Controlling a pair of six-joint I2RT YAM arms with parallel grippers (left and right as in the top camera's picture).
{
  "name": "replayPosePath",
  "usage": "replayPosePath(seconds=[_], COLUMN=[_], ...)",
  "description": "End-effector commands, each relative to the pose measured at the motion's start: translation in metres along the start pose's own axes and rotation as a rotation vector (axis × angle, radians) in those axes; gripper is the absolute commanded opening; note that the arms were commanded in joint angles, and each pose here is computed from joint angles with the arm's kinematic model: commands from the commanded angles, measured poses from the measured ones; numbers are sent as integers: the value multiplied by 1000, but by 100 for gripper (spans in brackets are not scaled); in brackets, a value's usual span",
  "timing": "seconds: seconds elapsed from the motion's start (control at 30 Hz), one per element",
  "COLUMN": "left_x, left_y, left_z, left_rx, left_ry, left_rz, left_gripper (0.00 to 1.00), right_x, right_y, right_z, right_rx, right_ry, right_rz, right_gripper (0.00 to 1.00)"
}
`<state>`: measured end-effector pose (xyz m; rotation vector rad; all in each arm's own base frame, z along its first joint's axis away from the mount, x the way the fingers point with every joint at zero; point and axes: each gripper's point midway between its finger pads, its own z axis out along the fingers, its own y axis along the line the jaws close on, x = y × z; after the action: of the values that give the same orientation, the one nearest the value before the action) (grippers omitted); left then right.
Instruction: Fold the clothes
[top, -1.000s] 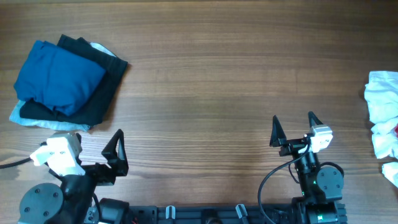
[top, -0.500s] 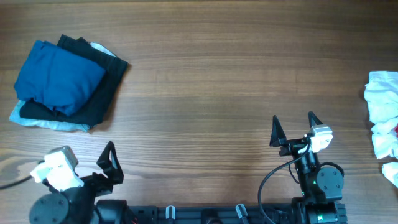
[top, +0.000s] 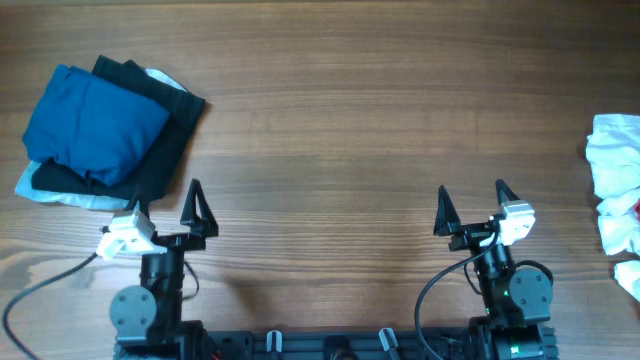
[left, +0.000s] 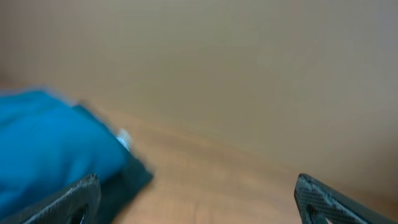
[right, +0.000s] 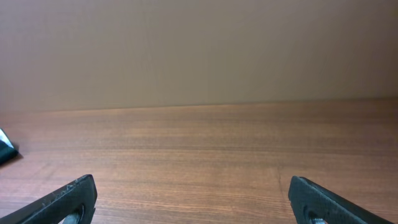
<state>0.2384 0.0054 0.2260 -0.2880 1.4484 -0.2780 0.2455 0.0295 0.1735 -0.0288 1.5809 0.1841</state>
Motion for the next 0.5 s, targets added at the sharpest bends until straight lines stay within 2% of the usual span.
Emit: replayPosePath(seconds=[0.0,0.1,0.47], left_x=[29,66,65], left_y=[9,23,24], left_z=[4,1,1], left_rx=[6,-50,-51], left_ry=[16,167,167], left_rz=[-1,0,-1], left_gripper=[100,100,100], right_x=[-2,-2,-2], right_y=[3,3,3], right_z=[-1,-1,-1], right_rx=[-17,-17,-17], right_ry=[-10,-10,-10], right_rz=[-19,-18,-19], right_gripper=[100,100,100])
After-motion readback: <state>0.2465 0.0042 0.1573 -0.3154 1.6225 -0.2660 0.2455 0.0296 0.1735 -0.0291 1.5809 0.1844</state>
